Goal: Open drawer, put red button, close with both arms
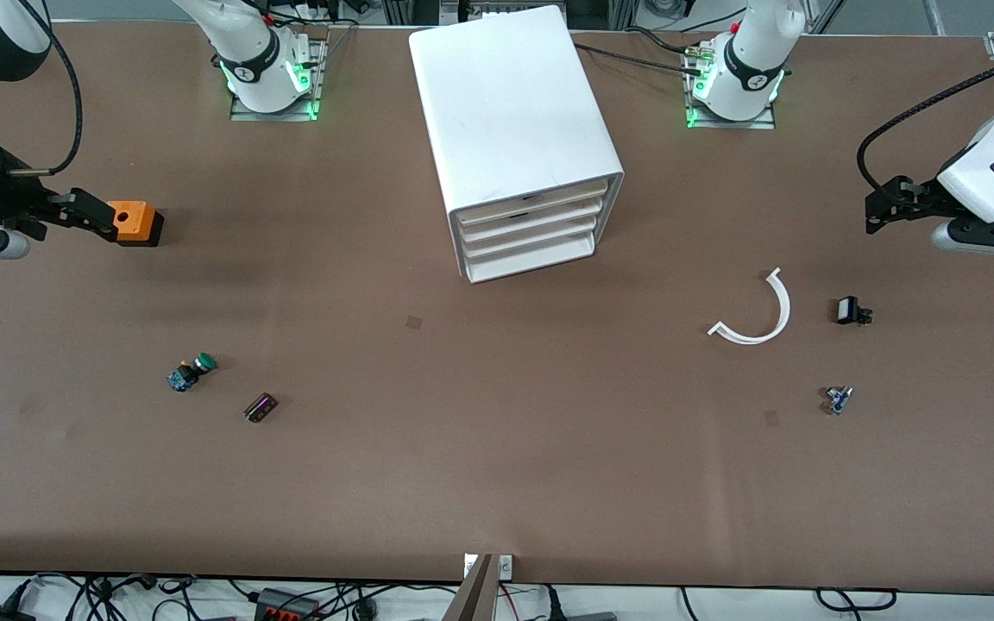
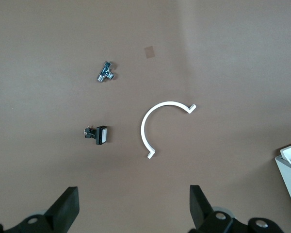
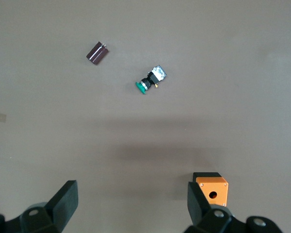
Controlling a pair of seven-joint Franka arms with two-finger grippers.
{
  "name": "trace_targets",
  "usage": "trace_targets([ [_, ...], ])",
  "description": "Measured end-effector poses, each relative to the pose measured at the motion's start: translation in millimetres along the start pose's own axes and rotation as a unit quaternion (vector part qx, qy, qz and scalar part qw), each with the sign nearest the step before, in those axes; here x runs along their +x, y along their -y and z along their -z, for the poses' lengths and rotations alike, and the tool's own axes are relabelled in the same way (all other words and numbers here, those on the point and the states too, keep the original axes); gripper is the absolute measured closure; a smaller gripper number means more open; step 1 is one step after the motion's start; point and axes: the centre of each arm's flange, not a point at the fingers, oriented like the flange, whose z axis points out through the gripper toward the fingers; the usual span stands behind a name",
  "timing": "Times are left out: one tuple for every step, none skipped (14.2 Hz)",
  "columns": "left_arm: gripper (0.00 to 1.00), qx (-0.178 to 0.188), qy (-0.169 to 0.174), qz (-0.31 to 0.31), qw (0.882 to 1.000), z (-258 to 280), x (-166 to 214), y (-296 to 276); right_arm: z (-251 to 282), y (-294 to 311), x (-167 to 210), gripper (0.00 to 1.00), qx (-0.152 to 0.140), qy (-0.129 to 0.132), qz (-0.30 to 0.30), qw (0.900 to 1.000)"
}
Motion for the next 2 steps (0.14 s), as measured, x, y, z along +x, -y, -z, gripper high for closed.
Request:
trace_targets([
  [0.00,0.000,0.004,0.000,1.000,-0.8,-0.9,-0.1,0.6,-0.1,1.1,0.00,0.000,-0.002,0.000,1.000],
  [0.00,-0.001,0.010,0.000,1.000,-1.7,-2.1,-0.3,1.1,-0.1,2.1,0.00,0.000,-0.004,0.000,1.000],
])
